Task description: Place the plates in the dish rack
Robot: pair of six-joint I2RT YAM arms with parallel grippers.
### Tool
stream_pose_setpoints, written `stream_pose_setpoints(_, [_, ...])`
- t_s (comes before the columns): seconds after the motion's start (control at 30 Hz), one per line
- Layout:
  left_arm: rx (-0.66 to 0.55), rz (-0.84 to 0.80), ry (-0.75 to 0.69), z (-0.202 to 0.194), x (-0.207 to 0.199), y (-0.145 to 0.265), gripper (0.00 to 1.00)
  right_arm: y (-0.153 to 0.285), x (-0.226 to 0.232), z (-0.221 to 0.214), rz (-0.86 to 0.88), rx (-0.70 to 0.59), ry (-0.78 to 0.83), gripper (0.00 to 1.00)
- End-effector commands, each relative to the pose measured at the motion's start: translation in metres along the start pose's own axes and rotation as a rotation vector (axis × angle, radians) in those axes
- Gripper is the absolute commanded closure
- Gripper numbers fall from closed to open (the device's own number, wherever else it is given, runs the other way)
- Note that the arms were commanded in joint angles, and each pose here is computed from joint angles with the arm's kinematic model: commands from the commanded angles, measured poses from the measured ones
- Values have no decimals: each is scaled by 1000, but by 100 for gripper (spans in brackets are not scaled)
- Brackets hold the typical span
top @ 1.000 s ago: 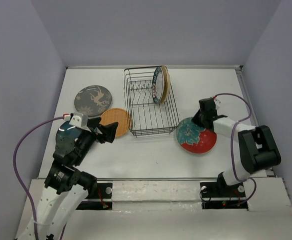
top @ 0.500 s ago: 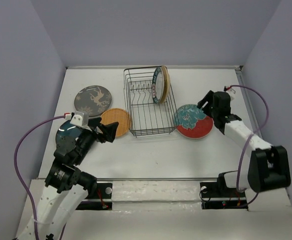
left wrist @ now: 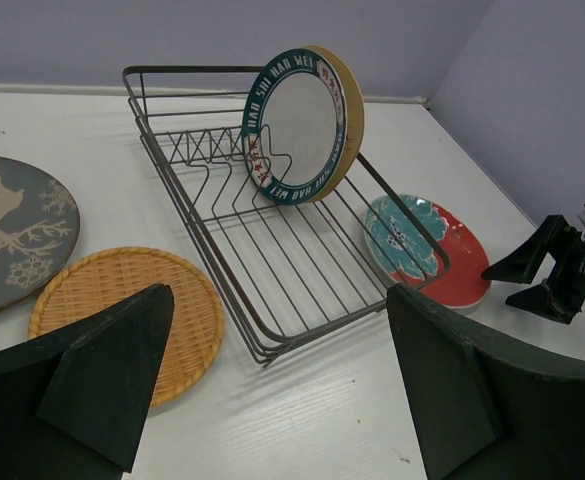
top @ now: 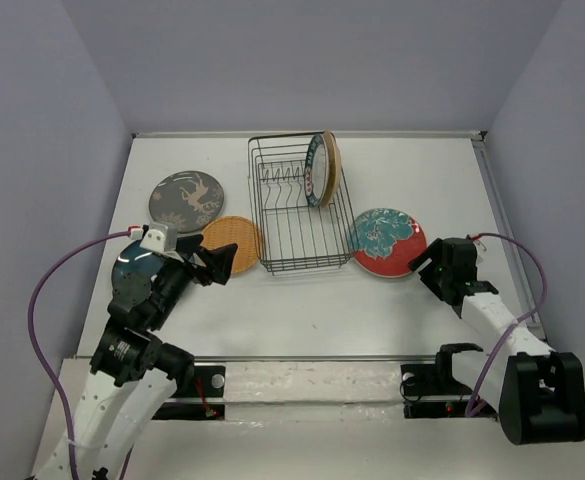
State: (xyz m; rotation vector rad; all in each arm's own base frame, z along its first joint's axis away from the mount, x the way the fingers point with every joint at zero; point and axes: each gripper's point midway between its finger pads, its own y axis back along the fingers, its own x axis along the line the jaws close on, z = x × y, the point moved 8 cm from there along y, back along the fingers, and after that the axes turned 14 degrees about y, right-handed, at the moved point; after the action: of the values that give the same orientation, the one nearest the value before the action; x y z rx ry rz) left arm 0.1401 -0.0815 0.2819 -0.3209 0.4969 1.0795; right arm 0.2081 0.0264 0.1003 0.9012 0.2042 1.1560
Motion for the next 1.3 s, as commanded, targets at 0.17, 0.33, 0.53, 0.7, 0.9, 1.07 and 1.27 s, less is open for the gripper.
stream_pose_setpoints(0.17, [-63,-35,1,16,-9,0,1,-26,22,-10,286,126,-224,34])
stream_pose_setpoints(0.33, [-53,-34,-2,14,-9,-2,1,-41,23,-10,282,89,-345,46])
stream_pose_setpoints(0.53, [-47,-29,-2,13,-8,-3,1,-40,15,-11,248,11,-434,78])
stream_pose_setpoints(0.7, [-44,-25,-3,13,-7,-4,1,-32,7,-2,216,-110,-439,93])
stream_pose_setpoints(0.9, [-42,-22,-3,13,-7,-5,1,7,7,47,130,-320,-307,93])
stream_pose_setpoints(1.07, [-50,-22,-2,14,-7,-4,1,62,14,96,117,-517,-210,93])
stream_pose_setpoints(1.27, [-48,-22,-3,14,-6,-5,1,119,41,152,209,-655,-117,93])
